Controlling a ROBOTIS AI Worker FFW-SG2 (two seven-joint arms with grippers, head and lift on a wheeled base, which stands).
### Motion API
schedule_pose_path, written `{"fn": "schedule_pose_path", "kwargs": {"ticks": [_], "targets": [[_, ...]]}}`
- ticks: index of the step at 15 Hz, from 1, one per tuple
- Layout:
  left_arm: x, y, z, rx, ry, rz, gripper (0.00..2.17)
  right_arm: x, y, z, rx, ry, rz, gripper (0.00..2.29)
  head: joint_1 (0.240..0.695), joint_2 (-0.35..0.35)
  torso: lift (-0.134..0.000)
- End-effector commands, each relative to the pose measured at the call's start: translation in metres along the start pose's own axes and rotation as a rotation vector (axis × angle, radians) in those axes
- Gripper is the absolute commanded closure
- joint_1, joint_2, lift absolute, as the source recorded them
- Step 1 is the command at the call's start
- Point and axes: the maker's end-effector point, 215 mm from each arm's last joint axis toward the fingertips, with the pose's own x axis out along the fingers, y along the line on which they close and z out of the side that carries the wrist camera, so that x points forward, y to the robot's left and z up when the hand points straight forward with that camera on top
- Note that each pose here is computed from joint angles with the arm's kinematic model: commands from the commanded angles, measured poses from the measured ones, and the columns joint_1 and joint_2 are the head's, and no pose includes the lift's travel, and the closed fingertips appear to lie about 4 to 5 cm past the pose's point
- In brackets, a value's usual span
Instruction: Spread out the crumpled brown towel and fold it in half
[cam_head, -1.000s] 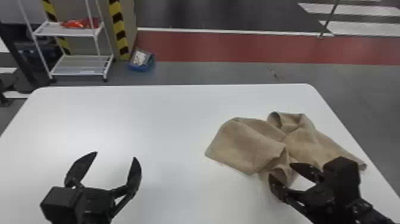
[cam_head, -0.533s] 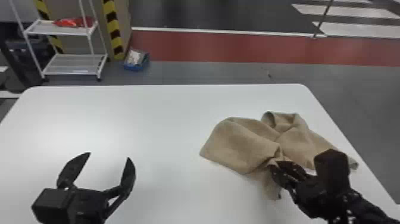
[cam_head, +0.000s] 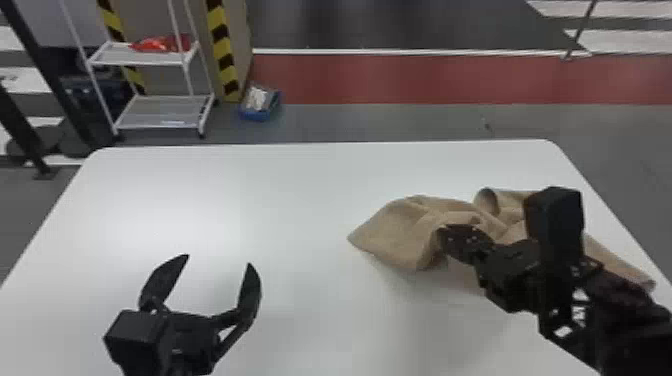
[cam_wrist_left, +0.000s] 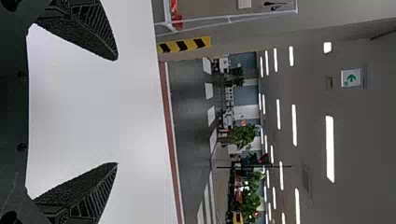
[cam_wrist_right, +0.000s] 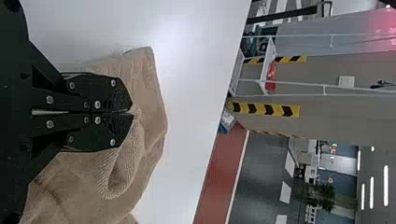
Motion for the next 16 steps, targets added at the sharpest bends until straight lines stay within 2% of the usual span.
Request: {"fn": "schedule_pose_path", "kwargs": {"ticks": [1,3,4,5,7,8,9,11,13,14,15,16], "targets": [[0.000,0.001,0.001,-0.001,-0.001,0.003,0.07,0.010,0.026,0.038,0.031,-0.036,0.066,2.11,0.695,0.027,-0.125],[0.000,0.000,0.003,-0.001,-0.006,0.003,0.07,0.010,0.021,0.075,0.049,-0.095,0.062,2.11,0.695,0.076,-0.125],[-0.001,0.001,0.003,-0.002,-0.004,0.003,0.07,0.007,0.003,0.089,0.069,-0.125,0.038,2.11,0.695,0.087,-0.125],[-0.001,0.002,0.004,0.000,-0.006,0.005,0.07,0.004,-0.022,0.091,0.103,-0.137,0.007,2.11,0.695,0.090,-0.125],[-0.001,0.005,0.004,0.003,-0.007,0.008,0.07,-0.003,-0.087,0.055,0.184,-0.095,-0.103,2.11,0.695,0.052,-0.125],[-0.001,0.005,0.004,0.004,-0.006,0.008,0.07,-0.008,-0.116,0.019,0.222,-0.045,-0.156,2.11,0.695,0.052,-0.125],[0.000,0.005,0.003,0.003,-0.007,0.005,0.07,-0.013,-0.134,-0.010,0.256,-0.009,-0.191,2.11,0.695,-0.004,-0.125],[0.004,0.000,0.002,0.000,-0.007,-0.005,0.07,-0.018,-0.155,-0.078,0.311,0.098,-0.242,2.11,0.695,-0.068,-0.125],[0.007,-0.007,0.002,-0.004,-0.007,-0.014,0.07,-0.019,-0.160,-0.111,0.302,0.151,-0.272,2.08,0.695,-0.145,-0.125],[0.007,-0.010,0.002,-0.002,-0.006,-0.017,0.07,-0.019,-0.160,-0.117,0.297,0.147,-0.275,1.83,0.695,-0.163,-0.125],[0.007,-0.012,0.001,-0.003,-0.002,-0.021,0.07,-0.021,-0.166,-0.114,0.284,0.129,-0.291,1.45,0.695,-0.175,-0.125],[0.005,-0.012,-0.001,-0.001,0.002,-0.020,0.07,-0.025,-0.173,-0.116,0.277,0.125,-0.309,0.95,0.695,-0.183,-0.125]]}}
